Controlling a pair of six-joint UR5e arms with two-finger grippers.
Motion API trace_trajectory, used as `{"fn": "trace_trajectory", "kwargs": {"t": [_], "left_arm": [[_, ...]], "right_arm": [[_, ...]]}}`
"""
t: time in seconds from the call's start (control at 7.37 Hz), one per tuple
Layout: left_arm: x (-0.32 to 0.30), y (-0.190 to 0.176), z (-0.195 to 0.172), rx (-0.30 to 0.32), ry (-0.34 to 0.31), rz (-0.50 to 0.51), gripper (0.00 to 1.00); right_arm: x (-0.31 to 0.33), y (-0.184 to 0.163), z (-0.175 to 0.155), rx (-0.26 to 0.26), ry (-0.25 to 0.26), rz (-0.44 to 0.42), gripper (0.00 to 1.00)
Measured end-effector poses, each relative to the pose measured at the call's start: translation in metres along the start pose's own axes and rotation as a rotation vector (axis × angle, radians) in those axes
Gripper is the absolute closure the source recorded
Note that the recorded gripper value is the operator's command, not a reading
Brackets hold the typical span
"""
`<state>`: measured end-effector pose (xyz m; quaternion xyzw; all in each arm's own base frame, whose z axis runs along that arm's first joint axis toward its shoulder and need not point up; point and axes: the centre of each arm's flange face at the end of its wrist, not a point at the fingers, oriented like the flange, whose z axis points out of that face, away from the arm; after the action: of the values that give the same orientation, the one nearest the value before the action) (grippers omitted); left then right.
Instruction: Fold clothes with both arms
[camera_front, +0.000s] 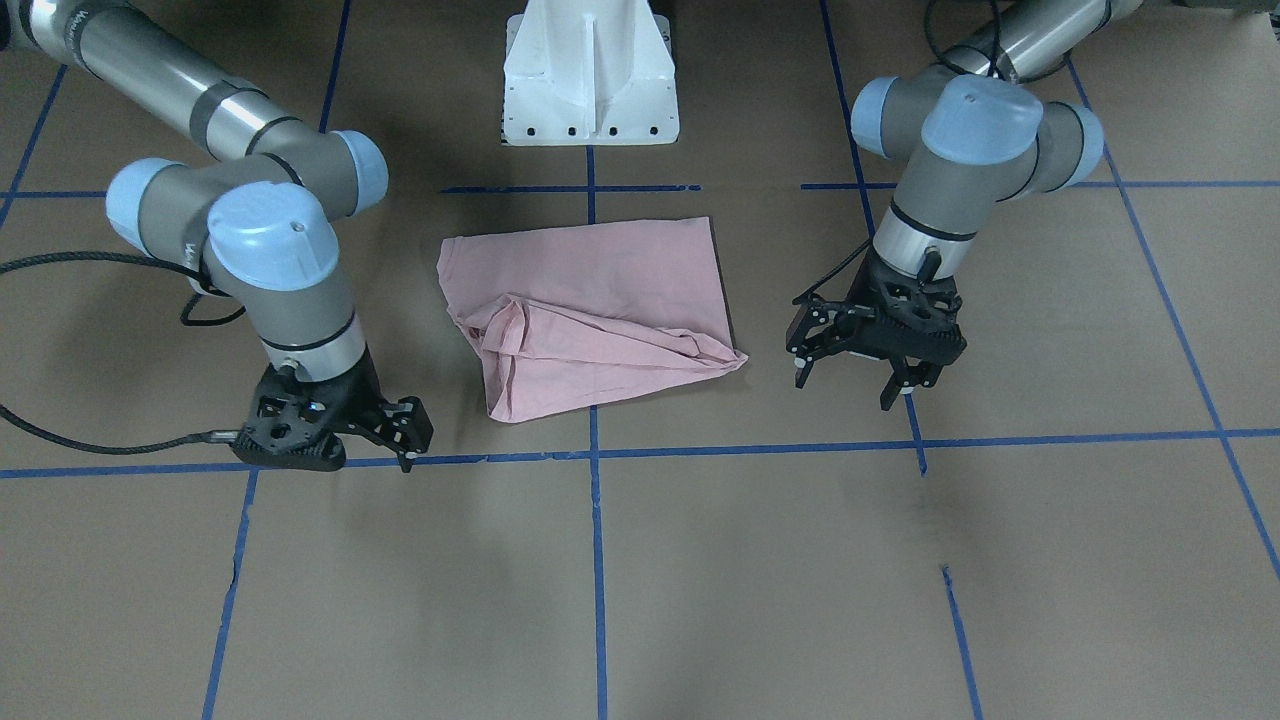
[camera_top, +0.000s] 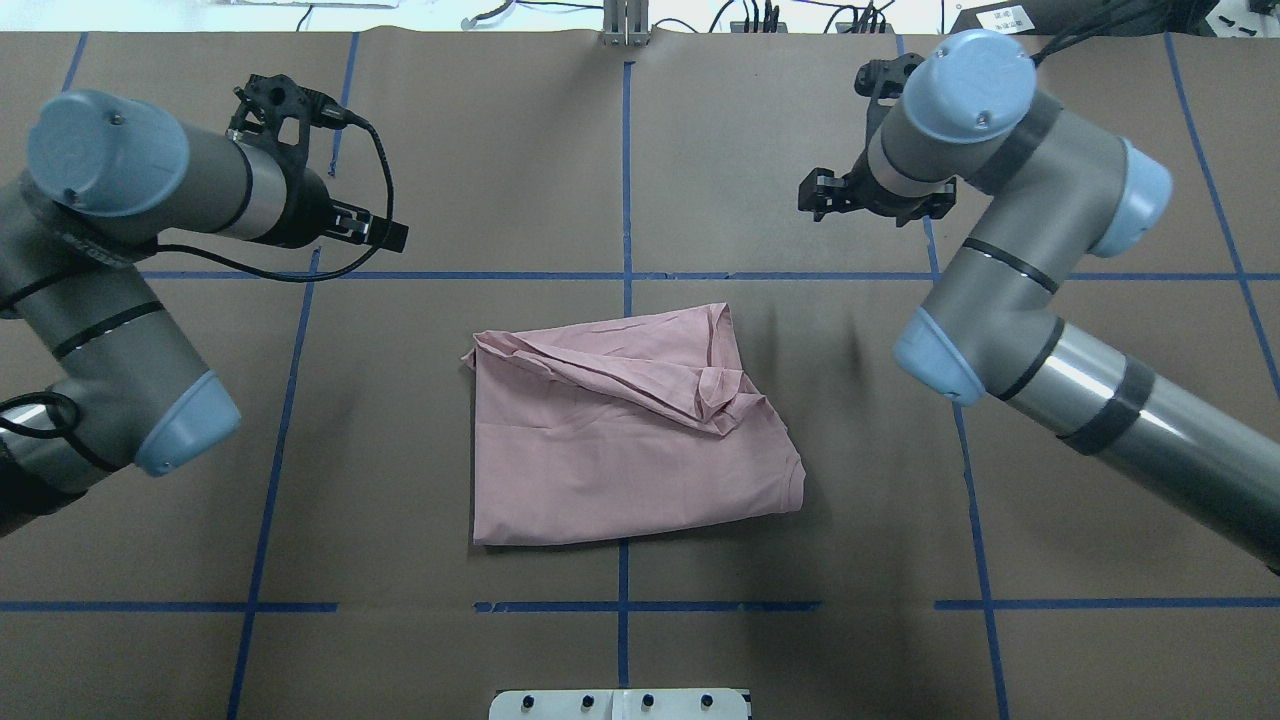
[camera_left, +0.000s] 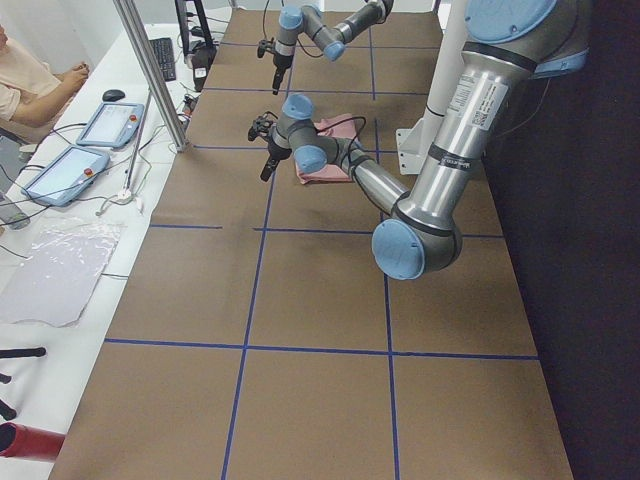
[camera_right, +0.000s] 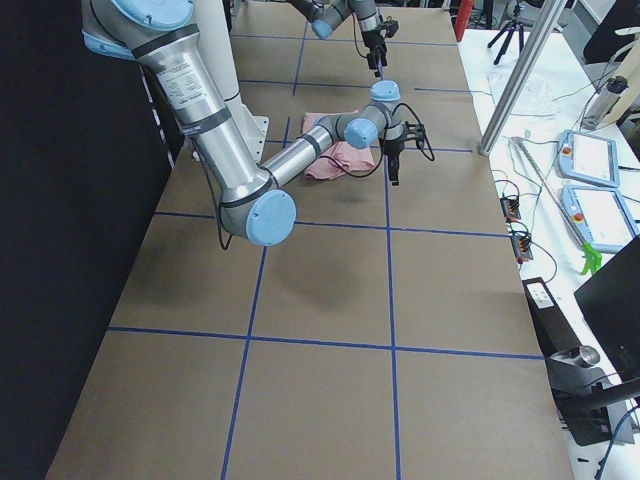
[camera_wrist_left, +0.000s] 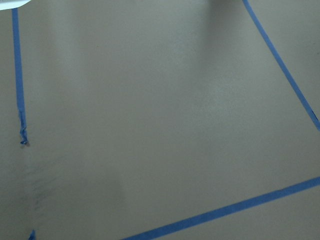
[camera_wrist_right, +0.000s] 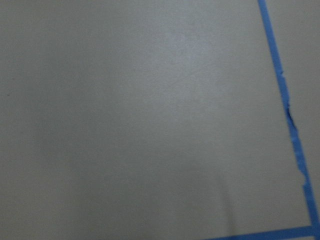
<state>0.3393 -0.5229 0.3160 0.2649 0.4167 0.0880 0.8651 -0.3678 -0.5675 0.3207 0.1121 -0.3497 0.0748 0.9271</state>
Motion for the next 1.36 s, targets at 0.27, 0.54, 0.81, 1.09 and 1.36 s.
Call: {"fn": "trace_trajectory", "kwargs": {"t": [0.27,0.54,0.81,1.09,1.36], "left_arm": [[-0.092,0.011,-0.054,-0.027,-0.047,0.154,0.00],[-0.213,0.035,-0.107,-0.064,-0.122,0.300,0.00],[-0.311,0.079,-0.159,-0.102,-0.155,0.317,0.00],[-0.371,0.129,-0.172,-0.152,-0.164,0.220,0.00],[-0.430,0.181,-0.156,-0.240,-0.148,0.079,0.00]], "right_arm": [[0.116,-0.001,-0.039,-0.048,0.017,-0.128,0.00],[0.267,-0.006,-0.064,-0.091,0.044,-0.267,0.00],[0.427,0.023,-0.078,-0.154,0.046,-0.295,0.00],[0.545,0.082,-0.067,-0.229,0.050,-0.161,0.00],[0.604,0.127,-0.048,-0.294,0.049,-0.051,0.00]]}}
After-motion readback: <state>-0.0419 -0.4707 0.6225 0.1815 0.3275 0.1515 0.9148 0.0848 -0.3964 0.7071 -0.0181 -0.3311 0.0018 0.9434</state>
